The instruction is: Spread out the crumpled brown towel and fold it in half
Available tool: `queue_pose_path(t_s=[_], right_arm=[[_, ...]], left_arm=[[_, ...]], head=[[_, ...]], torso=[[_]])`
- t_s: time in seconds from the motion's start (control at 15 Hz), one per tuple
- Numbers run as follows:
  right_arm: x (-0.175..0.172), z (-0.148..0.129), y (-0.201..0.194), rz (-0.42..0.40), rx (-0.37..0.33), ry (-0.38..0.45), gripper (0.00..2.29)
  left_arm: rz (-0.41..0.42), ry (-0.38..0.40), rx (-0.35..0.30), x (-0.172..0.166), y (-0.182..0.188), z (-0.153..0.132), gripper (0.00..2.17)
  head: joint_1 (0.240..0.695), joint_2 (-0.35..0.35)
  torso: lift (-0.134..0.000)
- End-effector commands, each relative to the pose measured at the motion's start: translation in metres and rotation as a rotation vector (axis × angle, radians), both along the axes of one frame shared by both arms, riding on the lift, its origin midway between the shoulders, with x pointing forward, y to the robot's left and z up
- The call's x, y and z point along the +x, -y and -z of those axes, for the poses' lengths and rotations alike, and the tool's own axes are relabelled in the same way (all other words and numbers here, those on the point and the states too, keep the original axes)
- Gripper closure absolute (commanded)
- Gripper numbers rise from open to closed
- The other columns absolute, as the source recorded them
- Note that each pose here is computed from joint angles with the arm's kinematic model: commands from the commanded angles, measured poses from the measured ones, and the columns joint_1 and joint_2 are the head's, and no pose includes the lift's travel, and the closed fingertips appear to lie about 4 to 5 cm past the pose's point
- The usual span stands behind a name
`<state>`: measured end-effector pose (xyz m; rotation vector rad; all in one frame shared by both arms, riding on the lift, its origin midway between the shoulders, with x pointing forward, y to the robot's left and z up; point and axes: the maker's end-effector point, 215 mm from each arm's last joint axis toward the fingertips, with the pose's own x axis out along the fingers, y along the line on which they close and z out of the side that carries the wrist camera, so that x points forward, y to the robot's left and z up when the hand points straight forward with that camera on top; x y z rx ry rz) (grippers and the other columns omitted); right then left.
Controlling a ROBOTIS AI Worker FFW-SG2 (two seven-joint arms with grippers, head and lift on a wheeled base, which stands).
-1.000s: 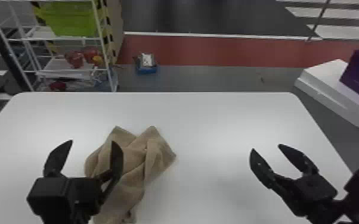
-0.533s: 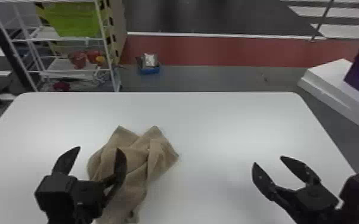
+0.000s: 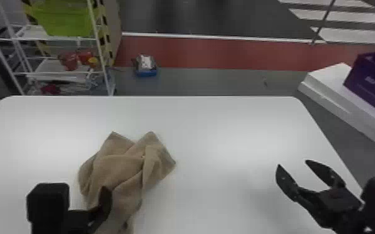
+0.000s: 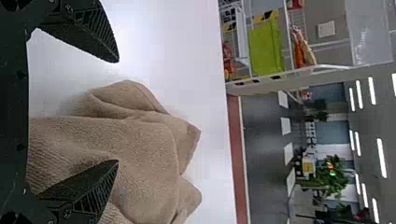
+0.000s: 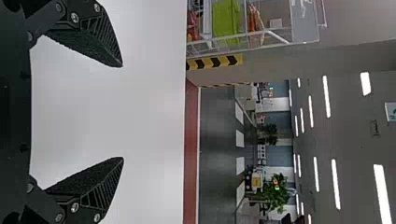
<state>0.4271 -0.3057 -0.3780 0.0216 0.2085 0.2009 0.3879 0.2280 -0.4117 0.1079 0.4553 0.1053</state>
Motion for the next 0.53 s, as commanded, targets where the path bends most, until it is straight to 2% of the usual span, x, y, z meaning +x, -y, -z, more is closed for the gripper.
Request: queue_pose_path(t_s=[0.0, 0.13, 0.27, 0.33, 0.47], right_arm=[[0.003, 0.0, 0.034, 0.056, -0.004, 0.001, 0.18], [0.001, -0.001, 0.05, 0.075, -0.009, 0.003, 0.18], [0.0, 0.002, 0.054, 0.082, -0.012, -0.003, 0.18], [0.001, 0.003, 0.055, 0.084, -0.011, -0.002, 0.18], [0.002, 0.005, 0.054, 0.085, -0.009, -0.005, 0.18]], left_arm=[[-0.012, 0.004, -0.009, -0.01, 0.002, -0.013, 0.12], [-0.008, 0.015, -0.012, -0.015, 0.005, -0.025, 0.12], [-0.02, -0.144, -0.007, -0.042, 0.001, 0.001, 0.13], [-0.018, -0.193, -0.008, -0.054, 0.003, 0.01, 0.13], [-0.01, -0.208, -0.009, -0.06, 0.008, 0.015, 0.14]], head=[[0.695, -0.102], [0.695, -0.145], [0.695, -0.173], [0.695, -0.181], [0.695, -0.195]], torso=[[-0.123], [-0.123], [-0.123], [-0.123], [-0.123]])
